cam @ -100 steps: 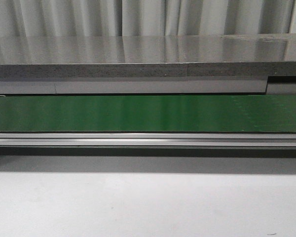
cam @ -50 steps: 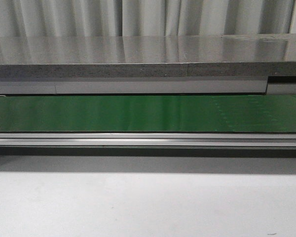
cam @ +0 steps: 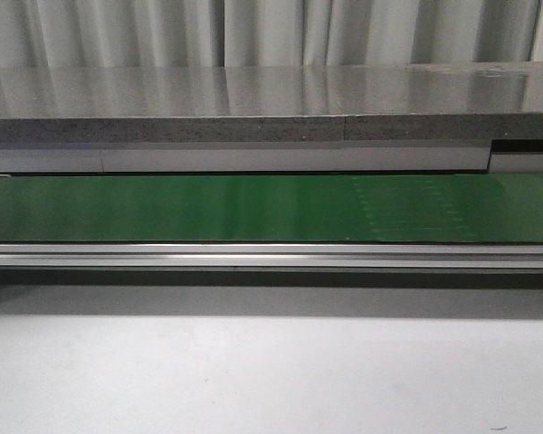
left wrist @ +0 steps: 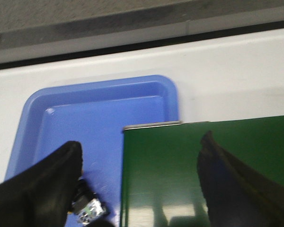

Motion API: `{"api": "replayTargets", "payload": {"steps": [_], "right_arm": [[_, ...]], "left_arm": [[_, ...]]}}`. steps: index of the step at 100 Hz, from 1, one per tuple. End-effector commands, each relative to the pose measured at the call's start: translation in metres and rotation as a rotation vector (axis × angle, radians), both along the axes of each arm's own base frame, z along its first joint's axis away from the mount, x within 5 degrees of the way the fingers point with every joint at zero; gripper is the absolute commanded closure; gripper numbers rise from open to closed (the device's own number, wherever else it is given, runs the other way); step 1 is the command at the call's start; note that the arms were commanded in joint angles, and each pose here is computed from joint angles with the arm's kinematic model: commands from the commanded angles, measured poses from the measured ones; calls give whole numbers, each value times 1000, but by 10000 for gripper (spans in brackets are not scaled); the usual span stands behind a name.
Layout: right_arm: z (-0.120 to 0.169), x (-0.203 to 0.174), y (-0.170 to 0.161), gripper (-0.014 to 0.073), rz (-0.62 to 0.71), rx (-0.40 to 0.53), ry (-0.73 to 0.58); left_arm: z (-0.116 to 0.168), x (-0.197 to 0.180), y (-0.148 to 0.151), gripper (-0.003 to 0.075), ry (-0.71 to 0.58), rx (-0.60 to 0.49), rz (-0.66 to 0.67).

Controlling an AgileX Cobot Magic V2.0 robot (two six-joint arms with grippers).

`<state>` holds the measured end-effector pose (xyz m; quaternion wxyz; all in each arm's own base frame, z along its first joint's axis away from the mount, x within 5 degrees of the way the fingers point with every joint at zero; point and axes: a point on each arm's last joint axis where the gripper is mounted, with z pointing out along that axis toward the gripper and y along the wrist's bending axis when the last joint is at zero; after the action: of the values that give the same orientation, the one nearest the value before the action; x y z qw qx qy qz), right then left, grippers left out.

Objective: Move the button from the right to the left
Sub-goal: 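Lower the button into the blue tray, open the left gripper, raise it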

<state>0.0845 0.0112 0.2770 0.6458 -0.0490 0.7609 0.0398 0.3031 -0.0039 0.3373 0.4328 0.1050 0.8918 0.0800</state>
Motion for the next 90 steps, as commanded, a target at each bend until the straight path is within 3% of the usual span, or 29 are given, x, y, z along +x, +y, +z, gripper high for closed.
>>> {"api": "replayTargets", "payload": {"steps": [1, 28, 65, 77, 90], "right_arm": [[15, 1, -2, 662, -28, 12, -92], [15, 1, -2, 662, -28, 12, -92], [15, 1, -2, 662, -28, 12, -92], [15, 1, -2, 662, -28, 12, -92], [15, 1, -2, 662, -28, 12, -92]], "left_arm": [[32, -18, -16, 232, -148, -31, -57], [32, -69, -31, 272, -211, -117, -124], [12, -150, -21, 316, -368, -169, -139], [7, -170, -17, 395, -404, -173, -141], [4, -182, -15, 552, -431, -176, -143]]}}
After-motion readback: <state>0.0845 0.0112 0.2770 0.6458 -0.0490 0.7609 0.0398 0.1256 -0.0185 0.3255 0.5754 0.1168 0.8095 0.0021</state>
